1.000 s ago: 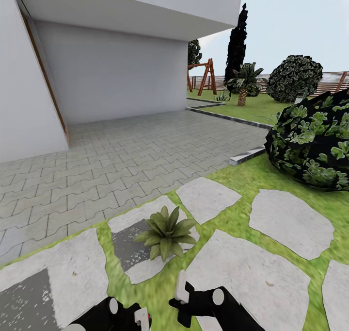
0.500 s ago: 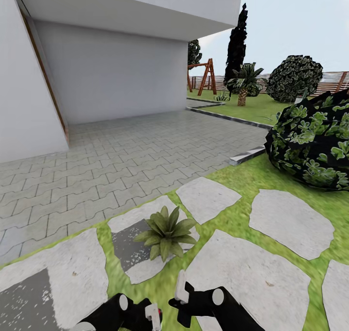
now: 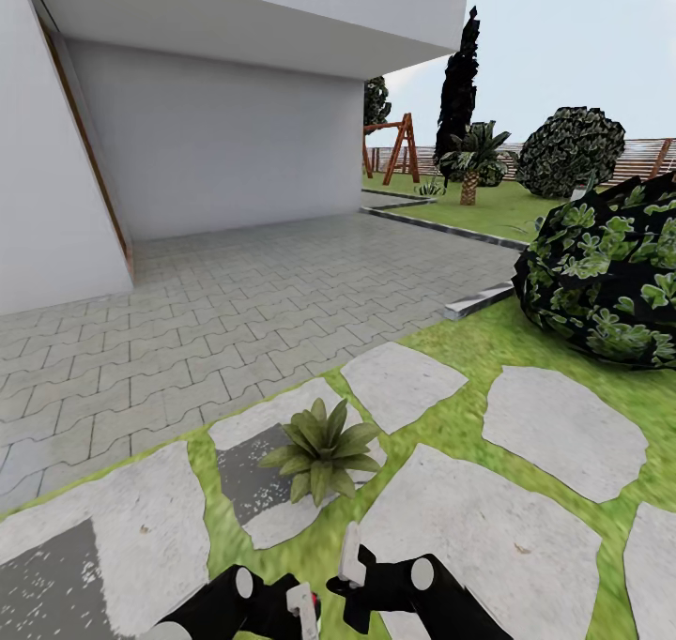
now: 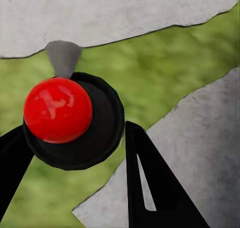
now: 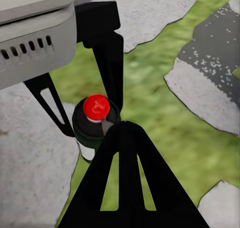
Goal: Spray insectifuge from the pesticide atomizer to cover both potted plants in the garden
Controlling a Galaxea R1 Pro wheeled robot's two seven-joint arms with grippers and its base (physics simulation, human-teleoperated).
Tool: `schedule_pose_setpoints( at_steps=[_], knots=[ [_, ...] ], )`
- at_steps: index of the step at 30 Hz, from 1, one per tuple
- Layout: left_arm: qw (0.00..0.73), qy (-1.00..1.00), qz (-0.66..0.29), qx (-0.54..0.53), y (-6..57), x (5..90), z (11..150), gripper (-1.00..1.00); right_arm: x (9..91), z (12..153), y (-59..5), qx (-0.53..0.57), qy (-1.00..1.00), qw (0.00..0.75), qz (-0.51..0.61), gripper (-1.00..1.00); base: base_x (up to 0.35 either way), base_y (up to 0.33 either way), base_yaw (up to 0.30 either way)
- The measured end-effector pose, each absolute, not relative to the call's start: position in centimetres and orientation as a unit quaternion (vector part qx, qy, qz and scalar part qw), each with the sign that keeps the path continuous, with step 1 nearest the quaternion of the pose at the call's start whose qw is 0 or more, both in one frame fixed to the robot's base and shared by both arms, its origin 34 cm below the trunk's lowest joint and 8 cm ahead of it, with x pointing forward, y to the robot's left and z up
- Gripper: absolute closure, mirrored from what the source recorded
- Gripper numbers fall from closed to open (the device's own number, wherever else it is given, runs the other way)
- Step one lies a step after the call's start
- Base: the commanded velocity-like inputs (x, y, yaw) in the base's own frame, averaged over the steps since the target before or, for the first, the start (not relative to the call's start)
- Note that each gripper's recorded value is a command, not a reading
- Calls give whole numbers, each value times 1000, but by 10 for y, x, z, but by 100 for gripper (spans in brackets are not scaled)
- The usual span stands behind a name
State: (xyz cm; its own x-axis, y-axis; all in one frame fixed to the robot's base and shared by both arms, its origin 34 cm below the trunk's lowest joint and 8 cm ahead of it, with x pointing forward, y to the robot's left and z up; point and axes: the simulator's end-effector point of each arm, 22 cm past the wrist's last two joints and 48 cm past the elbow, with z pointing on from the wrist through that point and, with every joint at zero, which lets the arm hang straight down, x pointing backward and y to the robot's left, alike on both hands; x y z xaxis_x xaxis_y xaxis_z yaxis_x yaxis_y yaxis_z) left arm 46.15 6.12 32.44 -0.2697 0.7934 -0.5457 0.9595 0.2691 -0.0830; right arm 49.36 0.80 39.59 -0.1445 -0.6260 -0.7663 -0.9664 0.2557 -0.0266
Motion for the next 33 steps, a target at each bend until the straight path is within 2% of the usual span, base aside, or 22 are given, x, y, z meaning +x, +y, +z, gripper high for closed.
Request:
schedule_pose_setpoints(
  at_steps=[33],
  knots=[
    [223,766,-218,563,47,467,333,100,494,396,8,-557,714,343,248,100,0,0,0]
  ],
)
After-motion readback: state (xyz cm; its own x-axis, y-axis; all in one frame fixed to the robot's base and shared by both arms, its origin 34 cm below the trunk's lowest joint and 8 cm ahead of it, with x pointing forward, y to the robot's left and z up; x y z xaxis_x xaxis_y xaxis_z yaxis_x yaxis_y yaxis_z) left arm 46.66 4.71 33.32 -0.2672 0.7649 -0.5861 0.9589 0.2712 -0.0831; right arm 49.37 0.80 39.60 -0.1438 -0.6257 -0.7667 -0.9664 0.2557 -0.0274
